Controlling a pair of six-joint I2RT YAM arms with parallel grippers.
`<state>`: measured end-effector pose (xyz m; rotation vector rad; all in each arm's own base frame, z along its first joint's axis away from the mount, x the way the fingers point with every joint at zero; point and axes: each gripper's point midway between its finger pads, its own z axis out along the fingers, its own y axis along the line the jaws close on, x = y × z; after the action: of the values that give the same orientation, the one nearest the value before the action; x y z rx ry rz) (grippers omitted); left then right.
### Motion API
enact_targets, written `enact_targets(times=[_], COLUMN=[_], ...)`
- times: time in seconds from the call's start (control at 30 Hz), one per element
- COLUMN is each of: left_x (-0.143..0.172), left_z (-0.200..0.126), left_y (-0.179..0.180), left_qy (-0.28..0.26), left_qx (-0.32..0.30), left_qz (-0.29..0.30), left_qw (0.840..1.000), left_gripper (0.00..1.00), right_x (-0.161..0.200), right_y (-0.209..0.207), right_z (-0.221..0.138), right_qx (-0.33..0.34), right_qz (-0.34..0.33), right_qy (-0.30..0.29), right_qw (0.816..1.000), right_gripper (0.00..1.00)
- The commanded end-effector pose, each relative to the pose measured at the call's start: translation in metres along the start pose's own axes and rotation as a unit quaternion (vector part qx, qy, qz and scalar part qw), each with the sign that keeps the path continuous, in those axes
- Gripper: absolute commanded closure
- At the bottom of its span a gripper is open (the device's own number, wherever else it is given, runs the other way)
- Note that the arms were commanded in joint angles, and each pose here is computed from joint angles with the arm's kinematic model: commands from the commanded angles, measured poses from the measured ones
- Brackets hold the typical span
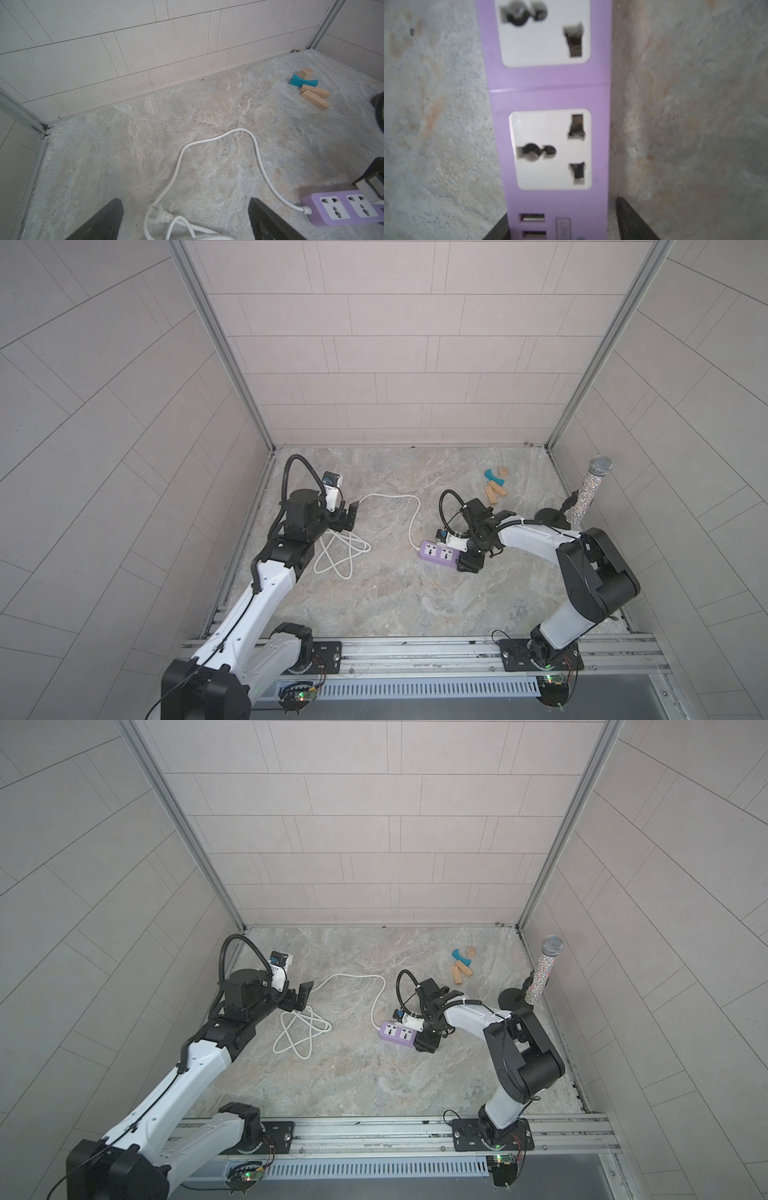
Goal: Wrap the cord around the power strip
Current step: Pick up the power strip from the center of the board.
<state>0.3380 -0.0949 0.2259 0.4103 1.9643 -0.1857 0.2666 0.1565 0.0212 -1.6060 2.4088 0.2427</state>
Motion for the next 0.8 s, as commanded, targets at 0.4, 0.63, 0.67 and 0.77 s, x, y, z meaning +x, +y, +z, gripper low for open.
enact_targets(times=[0.4,0.63,0.67,0.77], left_x=[-0.03,-0.059,-0.061,-0.066], left_z=[0.03,0.047,0.047,0.047], left_y=[-0.007,-0.025,-0.031,-0.041], left_qy=[-0.017,-0.056,-0.066,-0.102], left_qx=[0.019,0.075,0.087,0.104], left_qz=[0.059,0.109,0.117,0.132], left_qw=[0.998,0.99,0.987,0.981], left_gripper=[0.01,0.02,0.02,0.02], right_x=[-0.015,-0.019,-0.019,-0.022], right_y=[-0.013,-0.026,-0.026,-0.026], right_z=[-0.081,-0.17,-0.181,-0.22], right_qx=[0.114,0.201,0.206,0.217], right_qz=[0.029,0.103,0.106,0.124], right_qy=[-0.074,-0.192,-0.206,-0.25], right_qw=[0.99,0.955,0.951,0.936], right_gripper=[0.51,0.55,0.55,0.55])
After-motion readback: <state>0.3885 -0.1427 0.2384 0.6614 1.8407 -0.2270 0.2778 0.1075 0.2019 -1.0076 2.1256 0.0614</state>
